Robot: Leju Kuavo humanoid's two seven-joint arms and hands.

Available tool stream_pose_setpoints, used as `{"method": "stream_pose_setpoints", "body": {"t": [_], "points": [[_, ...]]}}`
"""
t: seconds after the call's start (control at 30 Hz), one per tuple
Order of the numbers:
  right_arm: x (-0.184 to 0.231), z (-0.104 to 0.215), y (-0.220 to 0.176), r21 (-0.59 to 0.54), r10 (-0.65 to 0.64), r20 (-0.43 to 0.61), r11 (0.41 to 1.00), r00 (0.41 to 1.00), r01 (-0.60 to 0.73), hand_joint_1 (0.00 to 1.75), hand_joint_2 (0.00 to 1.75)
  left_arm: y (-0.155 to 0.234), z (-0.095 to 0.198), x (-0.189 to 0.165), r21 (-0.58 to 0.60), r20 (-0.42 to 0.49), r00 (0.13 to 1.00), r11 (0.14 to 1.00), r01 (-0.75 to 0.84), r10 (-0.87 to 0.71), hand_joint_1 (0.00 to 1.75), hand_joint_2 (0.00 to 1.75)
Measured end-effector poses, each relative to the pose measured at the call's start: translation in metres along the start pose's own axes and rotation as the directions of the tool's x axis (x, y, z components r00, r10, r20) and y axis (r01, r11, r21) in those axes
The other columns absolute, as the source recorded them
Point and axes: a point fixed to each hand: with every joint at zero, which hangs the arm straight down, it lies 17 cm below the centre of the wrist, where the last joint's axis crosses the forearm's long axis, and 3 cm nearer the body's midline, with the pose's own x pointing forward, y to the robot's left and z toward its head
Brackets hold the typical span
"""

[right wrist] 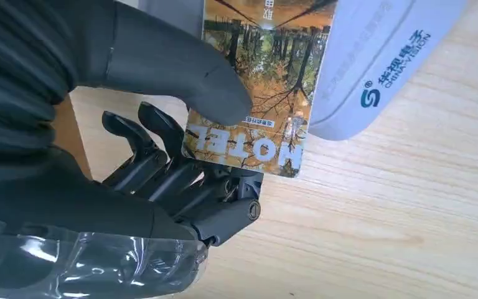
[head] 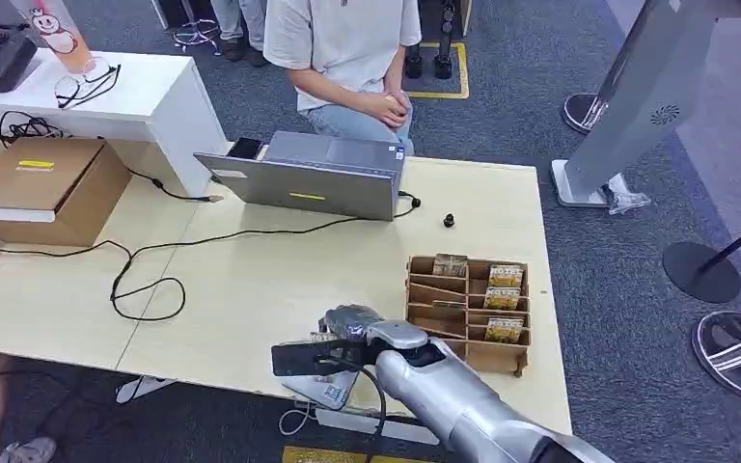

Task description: Pass the card to the sensor for recognition and then transmit it.

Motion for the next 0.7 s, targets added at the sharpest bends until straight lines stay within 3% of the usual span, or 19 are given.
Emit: {"method": "stream_pose_setpoints", "body": {"t": [0.33,0.7], "points": [[0.014,0.002,-0.024,-0.096,-0.059,0.064,0.993,0.996,0.065,1.75,1.75,-0.001,0.001,-0.008,0.003,-0.005,1.0,1.0,-0.015,0.015,0.0,0.0],[0.017,0.004,-0.031,-0.124,-0.076,0.089,0.988,0.993,0.087,1.75,1.75,-0.003,0.001,-0.011,-0.001,-0.01,1.0,1.0,-0.005,0.005,0.0,0.0]]}}
